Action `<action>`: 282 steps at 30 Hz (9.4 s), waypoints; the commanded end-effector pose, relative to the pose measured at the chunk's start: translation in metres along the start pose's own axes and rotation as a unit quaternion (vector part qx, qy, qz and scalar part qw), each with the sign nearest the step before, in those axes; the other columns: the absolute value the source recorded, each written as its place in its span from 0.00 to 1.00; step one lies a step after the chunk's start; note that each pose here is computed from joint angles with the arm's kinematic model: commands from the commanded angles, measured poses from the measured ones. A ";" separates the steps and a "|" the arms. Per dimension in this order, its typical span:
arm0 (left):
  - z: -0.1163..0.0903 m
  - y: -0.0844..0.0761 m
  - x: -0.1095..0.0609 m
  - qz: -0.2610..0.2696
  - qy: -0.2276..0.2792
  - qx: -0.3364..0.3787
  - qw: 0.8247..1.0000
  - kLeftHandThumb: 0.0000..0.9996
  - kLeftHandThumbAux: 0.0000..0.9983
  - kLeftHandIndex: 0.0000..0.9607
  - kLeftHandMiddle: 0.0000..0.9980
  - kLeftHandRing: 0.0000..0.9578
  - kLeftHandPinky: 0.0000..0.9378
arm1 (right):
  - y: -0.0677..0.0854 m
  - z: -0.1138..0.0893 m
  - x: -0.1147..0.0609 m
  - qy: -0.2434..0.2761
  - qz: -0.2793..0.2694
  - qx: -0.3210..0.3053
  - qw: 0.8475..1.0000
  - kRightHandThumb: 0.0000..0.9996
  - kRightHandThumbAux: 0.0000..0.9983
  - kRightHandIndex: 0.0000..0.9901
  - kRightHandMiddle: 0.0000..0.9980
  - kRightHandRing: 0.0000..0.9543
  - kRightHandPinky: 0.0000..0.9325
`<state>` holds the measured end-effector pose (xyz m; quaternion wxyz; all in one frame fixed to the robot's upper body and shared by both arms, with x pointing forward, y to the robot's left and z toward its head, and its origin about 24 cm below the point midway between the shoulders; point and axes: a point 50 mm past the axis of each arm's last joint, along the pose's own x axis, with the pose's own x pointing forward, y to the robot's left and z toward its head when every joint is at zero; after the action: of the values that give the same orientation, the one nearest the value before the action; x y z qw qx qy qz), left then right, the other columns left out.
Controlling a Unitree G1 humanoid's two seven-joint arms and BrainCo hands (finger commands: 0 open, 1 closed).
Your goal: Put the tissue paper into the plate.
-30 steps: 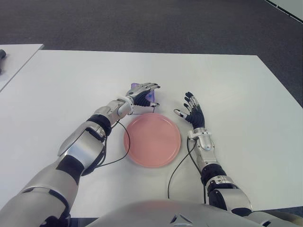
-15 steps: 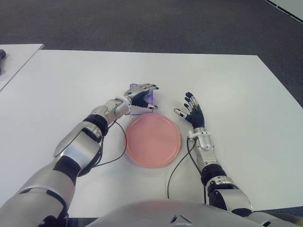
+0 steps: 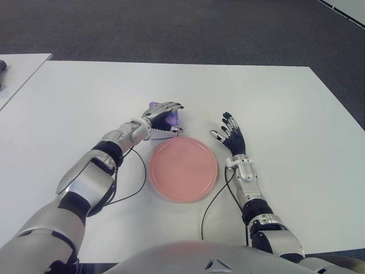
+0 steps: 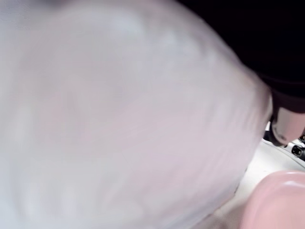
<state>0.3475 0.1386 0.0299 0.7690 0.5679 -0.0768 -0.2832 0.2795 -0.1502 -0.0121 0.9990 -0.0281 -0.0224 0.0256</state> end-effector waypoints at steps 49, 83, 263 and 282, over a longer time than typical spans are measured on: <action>-0.059 -0.041 -0.088 -0.006 0.078 -0.083 0.993 0.00 0.45 0.00 0.00 0.00 0.00 | 0.000 -0.033 -0.020 0.066 0.031 0.004 0.997 0.05 0.75 0.00 0.00 0.00 0.00; -0.020 0.111 -0.117 0.220 -0.045 -0.015 0.974 0.05 0.44 0.00 0.00 0.00 0.00 | -0.002 -0.032 -0.017 0.066 0.039 0.002 0.997 0.05 0.79 0.00 0.00 0.00 0.00; -0.064 -0.050 -0.093 -0.061 -0.004 0.380 0.923 0.12 0.19 0.00 0.00 0.00 0.00 | -0.004 -0.032 -0.028 0.037 0.066 0.007 0.997 0.00 0.88 0.02 0.00 0.00 0.04; -0.061 -0.057 -0.086 -0.058 0.014 0.413 0.909 0.17 0.24 0.00 0.00 0.00 0.00 | -0.004 -0.033 -0.028 0.044 0.064 0.013 0.997 0.00 0.88 0.02 0.00 0.00 0.04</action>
<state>0.3114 0.2255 0.0144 0.4694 0.8452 -0.1858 -0.1755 0.2808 -0.1535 -0.0135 0.9937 -0.0265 -0.0480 0.0982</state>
